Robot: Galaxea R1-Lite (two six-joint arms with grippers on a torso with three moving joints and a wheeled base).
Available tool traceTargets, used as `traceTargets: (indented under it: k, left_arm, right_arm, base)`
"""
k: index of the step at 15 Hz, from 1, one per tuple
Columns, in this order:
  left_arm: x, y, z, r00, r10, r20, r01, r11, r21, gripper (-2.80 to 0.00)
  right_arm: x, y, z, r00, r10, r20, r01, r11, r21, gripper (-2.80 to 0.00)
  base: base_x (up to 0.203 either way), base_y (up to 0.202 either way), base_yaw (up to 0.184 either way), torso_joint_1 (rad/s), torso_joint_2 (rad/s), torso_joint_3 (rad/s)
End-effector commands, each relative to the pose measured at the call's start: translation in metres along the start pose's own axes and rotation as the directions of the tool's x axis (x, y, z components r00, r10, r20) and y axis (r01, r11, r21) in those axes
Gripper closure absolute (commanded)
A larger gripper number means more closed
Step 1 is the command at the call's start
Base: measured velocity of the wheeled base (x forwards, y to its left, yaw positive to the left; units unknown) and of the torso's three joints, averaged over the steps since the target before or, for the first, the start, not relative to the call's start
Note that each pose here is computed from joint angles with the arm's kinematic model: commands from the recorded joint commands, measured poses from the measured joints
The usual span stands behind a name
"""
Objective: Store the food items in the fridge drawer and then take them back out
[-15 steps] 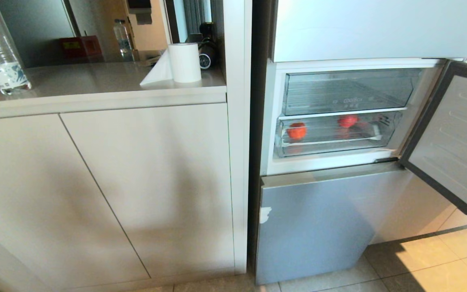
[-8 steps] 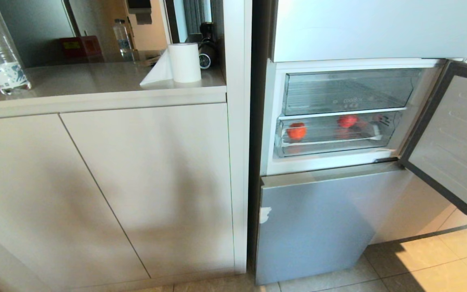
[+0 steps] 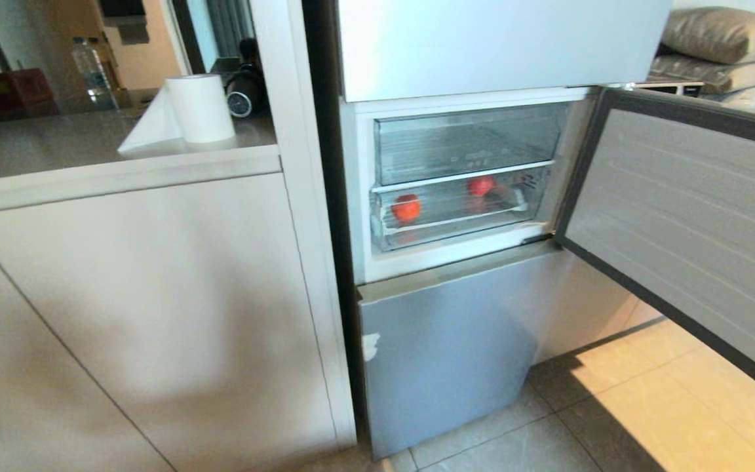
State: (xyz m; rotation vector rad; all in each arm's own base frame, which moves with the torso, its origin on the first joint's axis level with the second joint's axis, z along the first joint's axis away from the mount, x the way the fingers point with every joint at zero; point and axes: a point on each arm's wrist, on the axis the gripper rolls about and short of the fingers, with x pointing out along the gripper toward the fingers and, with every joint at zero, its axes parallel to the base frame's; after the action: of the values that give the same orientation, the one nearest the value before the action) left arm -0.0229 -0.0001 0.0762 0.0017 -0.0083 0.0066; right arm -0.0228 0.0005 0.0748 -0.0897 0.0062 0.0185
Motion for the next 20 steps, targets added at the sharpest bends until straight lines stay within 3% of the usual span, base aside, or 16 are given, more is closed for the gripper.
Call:
traceTargets:
  k: [1,4,7,9,10,11,13,14,16,18,20]
  left_arm:
    - [0.0,0.0,0.0,1.0,0.001,-0.001,-0.001,1.0,0.0,0.0]
    - [0.0,0.0,0.0,1.0,0.001,-0.001,-0.001,1.0,0.0,0.0]
    - [0.0,0.0,0.0,1.0,0.001,-0.001,-0.001,1.0,0.0,0.0]
    - [0.0,0.0,0.0,1.0,0.001,-0.001,-0.001,1.0,0.0,0.0]
    - [0.0,0.0,0.0,1.0,0.001,-0.001,-0.001,1.0,0.0,0.0]
    - [0.0,0.0,0.0,1.0,0.001,-0.001,-0.001,1.0,0.0,0.0]
    - [0.0,0.0,0.0,1.0,0.001,-0.001,-0.001,1.0,0.0,0.0]
    - [0.0,0.0,0.0,1.0,0.001,-0.001,-0.001,1.0,0.0,0.0]
    - [0.0,0.0,0.0,1.0,0.001,-0.001,-0.001,1.0,0.0,0.0]
    - [0.0,0.0,0.0,1.0,0.001,-0.001,-0.001,1.0,0.0,0.0]
    - [0.0,0.0,0.0,1.0,0.001,-0.001,-0.001,1.0,0.0,0.0]
  right_arm:
    - [0.0,0.0,-0.001,1.0,0.0,-0.002,0.0,1.0,-0.001,0.0]
    - [0.0,0.0,0.0,1.0,0.001,0.0,-0.001,1.0,0.006,0.0]
    - [0.01,-0.001,0.004,0.994,0.001,-0.108,0.001,1.0,0.016,0.0]
    - [0.03,-0.004,0.024,0.989,-0.061,-0.135,0.077,0.99,0.119,0.0]
    - [0.046,-0.008,0.041,0.986,-0.133,-0.096,0.151,0.966,0.208,0.0]
    - [0.062,-0.016,0.056,0.97,-0.235,-0.062,0.243,0.924,0.294,0.0]
    - [0.089,-0.045,0.076,0.877,-0.479,-0.028,0.44,0.779,0.448,0.0]
    - [0.099,-0.062,0.082,0.835,-0.55,-0.027,0.481,0.705,0.521,0.0]
    - [0.122,-0.103,0.089,0.791,-0.61,-0.051,0.487,0.577,0.656,0.0]
    - [0.141,-0.139,0.091,0.774,-0.629,-0.07,0.472,0.5,0.726,0.0]
    - [0.161,-0.177,0.1,0.77,-0.637,-0.038,0.43,0.474,0.768,0.0]
  base:
    - [-0.004,0.007,-0.173,0.002,0.0,0.002]
    - [-0.001,0.008,-0.165,0.003,0.0,0.004]
    - [-0.002,0.005,-0.063,0.003,0.0,0.001]
    - [0.0,0.0,0.0,0.0,0.0,0.0]
    - [0.0,0.0,0.0,0.0,0.0,0.0]
    - [0.0,0.0,0.0,0.0,0.0,0.0]
    - [0.0,0.0,0.0,0.0,0.0,0.0]
    - [0.0,0.0,0.0,0.0,0.0,0.0]
    - [0.0,0.0,0.0,0.0,0.0,0.0]
    - [0.0,0.0,0.0,0.0,0.0,0.0]
    - [0.0,0.0,0.0,0.0,0.0,0.0]
